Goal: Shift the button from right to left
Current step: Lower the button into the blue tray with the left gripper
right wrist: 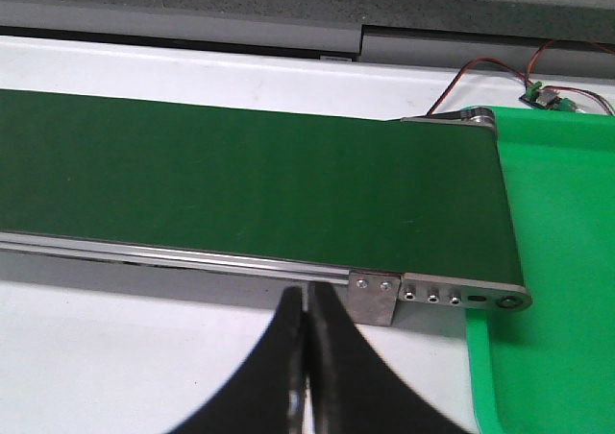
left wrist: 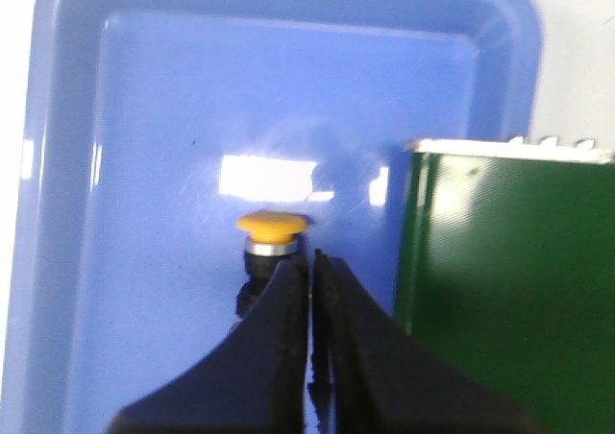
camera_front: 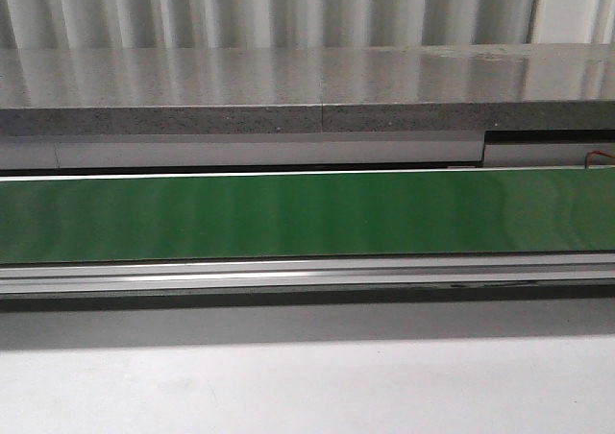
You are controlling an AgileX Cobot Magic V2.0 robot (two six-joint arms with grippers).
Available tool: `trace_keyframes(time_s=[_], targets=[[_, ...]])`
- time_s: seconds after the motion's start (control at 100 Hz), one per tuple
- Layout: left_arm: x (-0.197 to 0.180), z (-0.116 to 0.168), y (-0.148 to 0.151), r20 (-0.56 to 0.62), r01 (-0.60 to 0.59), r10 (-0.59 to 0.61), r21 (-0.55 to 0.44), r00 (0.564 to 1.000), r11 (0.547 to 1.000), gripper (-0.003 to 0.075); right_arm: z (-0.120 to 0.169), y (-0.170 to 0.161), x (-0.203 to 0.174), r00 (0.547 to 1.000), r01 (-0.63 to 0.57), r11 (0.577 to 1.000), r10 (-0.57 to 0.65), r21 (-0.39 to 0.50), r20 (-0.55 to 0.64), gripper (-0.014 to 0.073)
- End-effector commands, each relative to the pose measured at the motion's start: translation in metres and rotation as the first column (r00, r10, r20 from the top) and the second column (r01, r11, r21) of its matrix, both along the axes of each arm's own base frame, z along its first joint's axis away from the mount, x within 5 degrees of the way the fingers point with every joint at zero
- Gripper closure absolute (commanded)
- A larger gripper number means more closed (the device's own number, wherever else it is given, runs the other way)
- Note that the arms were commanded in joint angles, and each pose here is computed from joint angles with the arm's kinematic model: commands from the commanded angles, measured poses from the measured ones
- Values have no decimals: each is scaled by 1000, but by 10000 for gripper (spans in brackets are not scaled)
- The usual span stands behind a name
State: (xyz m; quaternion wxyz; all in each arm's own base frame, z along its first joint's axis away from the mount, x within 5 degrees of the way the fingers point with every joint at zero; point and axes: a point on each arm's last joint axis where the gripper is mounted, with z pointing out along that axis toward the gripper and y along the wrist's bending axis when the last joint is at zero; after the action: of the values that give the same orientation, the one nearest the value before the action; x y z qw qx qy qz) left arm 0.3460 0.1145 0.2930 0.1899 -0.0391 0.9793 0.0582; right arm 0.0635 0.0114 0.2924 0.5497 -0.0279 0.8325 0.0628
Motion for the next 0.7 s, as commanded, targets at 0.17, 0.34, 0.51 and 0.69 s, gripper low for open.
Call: trace_keyframes(time_s=[0.17,0.34,0.51,0.69], targets=[[-23,74,-51,308,39,-29,-26,951,999,741,13,-1,2,995,7,1000,-8,3,95,661],[-40,81,-89,373,125,-105,-31,922,992,741,13,-1,2,995,7,1000,-8,3,95,661],[-57,79,-119,411,201,-166,-45,896,978,741,13,-1,2,995,7,1000,-8,3,95,661],[-77,73,-141,479,273,-211,-63,852,960,741,13,-1,2,995,7,1000,-8,3,95,661]])
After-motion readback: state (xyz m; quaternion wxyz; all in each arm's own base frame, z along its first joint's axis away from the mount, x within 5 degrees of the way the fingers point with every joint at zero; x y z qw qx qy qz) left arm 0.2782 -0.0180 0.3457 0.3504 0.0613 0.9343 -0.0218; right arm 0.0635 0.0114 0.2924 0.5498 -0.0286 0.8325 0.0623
